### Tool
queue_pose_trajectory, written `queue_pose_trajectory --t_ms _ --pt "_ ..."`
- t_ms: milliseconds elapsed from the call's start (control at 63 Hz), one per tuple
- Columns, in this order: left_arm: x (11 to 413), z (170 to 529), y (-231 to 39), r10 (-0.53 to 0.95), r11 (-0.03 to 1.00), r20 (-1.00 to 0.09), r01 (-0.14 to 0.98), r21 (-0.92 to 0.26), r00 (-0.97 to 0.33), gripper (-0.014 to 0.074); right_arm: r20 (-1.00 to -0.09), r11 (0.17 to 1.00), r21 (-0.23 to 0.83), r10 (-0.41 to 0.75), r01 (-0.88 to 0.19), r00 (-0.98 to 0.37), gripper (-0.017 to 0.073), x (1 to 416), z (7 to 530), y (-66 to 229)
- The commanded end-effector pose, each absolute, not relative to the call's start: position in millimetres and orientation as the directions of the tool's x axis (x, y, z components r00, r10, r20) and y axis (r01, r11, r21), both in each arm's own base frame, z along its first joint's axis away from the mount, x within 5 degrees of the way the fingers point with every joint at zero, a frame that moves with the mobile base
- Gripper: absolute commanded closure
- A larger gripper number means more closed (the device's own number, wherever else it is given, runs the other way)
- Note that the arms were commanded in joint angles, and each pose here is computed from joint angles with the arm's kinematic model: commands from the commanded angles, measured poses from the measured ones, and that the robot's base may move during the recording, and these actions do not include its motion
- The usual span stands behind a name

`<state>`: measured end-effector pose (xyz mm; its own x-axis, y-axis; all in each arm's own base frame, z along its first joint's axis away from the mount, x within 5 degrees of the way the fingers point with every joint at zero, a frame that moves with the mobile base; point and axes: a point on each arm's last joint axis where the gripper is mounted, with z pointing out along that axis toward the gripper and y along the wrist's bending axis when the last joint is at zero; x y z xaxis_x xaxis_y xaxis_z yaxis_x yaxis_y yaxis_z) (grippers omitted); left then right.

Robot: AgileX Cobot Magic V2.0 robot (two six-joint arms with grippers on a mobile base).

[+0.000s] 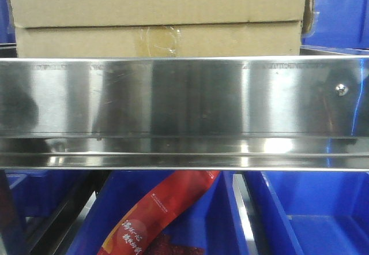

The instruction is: Grab carton from right shelf to conveyor

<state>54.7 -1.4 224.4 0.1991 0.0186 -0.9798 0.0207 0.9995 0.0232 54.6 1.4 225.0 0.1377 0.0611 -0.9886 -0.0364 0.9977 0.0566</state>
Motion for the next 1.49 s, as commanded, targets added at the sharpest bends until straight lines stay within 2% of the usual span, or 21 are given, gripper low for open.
queue_pose_trajectory --t_ms 0,159,222,286,397,524,571,667,778,1032,1127,1270,1476 --pt "50 245 -1 0.013 1.000 -0.959 0.018 0.019 0.283 0.0589 -0.977 0.998 0.053 0.061 -0.045 0.207 0.0634 48 253 2" --pt "35 304 -1 0.048 0.999 -0.952 0.004 0.052 0.303 0.0589 -0.978 0.997 0.047 0.060 -0.069 0.198 0.0629 30 305 3" --pt "32 329 0 0.088 0.996 -0.954 -0.014 0.088 0.287 0.0570 -0.979 0.996 0.045 0.059 -0.074 0.197 0.0585 27 326 4" --pt "35 349 1 0.117 0.993 -0.962 -0.026 0.114 0.248 0.0514 -0.978 0.996 0.046 0.061 -0.077 0.198 0.0477 29 344 4" --pt "49 375 1 0.120 0.993 -0.975 -0.026 0.117 0.190 0.0342 -0.979 0.993 0.073 0.088 -0.088 0.182 0.0239 38 363 5" --pt "77 386 0 0.120 0.993 -0.985 -0.016 0.119 0.121 0.0183 -0.987 0.994 0.076 0.087 -0.084 0.139 0.0037 54 370 5" --pt "86 389 0 0.120 0.993 -0.987 -0.013 0.120 0.102 0.0143 -0.988 0.994 0.076 0.086 -0.082 0.126 -0.0008 59 372 5" --pt "107 398 -2 0.120 0.993 -0.992 0.008 0.121 0.045 0.0108 -0.989 0.992 0.088 0.097 -0.088 0.115 0.0000 65 383 6" --pt "129 421 -13 0.123 0.989 -0.992 0.091 0.120 -0.023 0.0106 -0.989 0.986 0.117 0.127 -0.119 0.080 0.0000 72 404 9" --pt "189 461 -60 0.168 0.951 -0.955 0.297 0.092 -0.243 0.0106 -0.991 0.946 0.119 0.096 -0.301 -0.091 0.0000 120 448 36" --pt "215 472 -71 0.107 0.961 -0.934 0.277 0.008 -0.342 0.0106 -0.982 0.923 0.120 0.055 -0.366 -0.183 0.0000 147 462 54" --pt "249 490 -78 0.064 0.974 -0.900 0.223 -0.038 -0.432 0.0106 -0.945 0.907 0.120 -0.020 -0.404 -0.326 0.0000 195 487 76" --pt "290 506 -68 0.005 0.991 -0.850 0.120 -0.068 -0.527 0.0106 -0.876 0.901 0.124 -0.097 -0.415 -0.473 0.0000 254 516 97"
